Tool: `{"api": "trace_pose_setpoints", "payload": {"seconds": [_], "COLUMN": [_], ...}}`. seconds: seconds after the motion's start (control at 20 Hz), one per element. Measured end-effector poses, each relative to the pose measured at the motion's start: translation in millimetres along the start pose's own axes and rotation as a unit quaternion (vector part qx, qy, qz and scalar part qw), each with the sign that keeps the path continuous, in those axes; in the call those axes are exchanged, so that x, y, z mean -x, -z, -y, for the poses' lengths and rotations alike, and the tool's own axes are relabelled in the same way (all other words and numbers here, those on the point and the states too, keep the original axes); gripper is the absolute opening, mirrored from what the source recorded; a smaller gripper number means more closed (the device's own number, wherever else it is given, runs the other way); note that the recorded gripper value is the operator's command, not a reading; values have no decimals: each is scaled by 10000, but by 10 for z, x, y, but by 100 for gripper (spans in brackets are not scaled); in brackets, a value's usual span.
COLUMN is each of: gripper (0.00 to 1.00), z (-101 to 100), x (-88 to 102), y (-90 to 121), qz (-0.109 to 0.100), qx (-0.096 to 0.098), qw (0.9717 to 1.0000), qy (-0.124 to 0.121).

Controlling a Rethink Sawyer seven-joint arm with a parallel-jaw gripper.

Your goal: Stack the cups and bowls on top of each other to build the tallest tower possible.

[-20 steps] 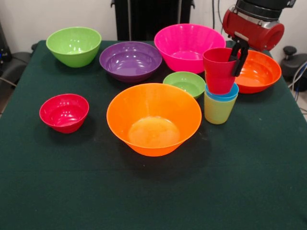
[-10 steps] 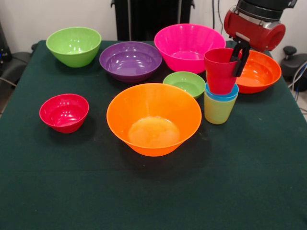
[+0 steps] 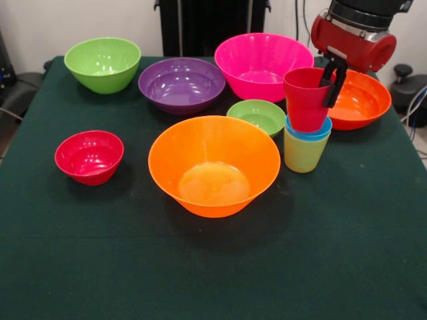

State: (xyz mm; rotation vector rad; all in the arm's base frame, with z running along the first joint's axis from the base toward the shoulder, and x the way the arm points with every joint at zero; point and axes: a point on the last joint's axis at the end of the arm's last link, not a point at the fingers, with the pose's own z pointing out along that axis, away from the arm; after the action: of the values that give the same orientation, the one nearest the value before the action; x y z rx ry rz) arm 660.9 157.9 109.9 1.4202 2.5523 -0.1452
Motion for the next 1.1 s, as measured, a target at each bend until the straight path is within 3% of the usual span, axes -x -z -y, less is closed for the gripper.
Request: {"api": "trace_pose_setpoints", "payload": {"seconds": [1.1], "gripper": [0], "z": [14], "x": [-18], "y": [-8], "qz": [-89], "qx": [-142], "qw": [9999], "qy": [8]}}
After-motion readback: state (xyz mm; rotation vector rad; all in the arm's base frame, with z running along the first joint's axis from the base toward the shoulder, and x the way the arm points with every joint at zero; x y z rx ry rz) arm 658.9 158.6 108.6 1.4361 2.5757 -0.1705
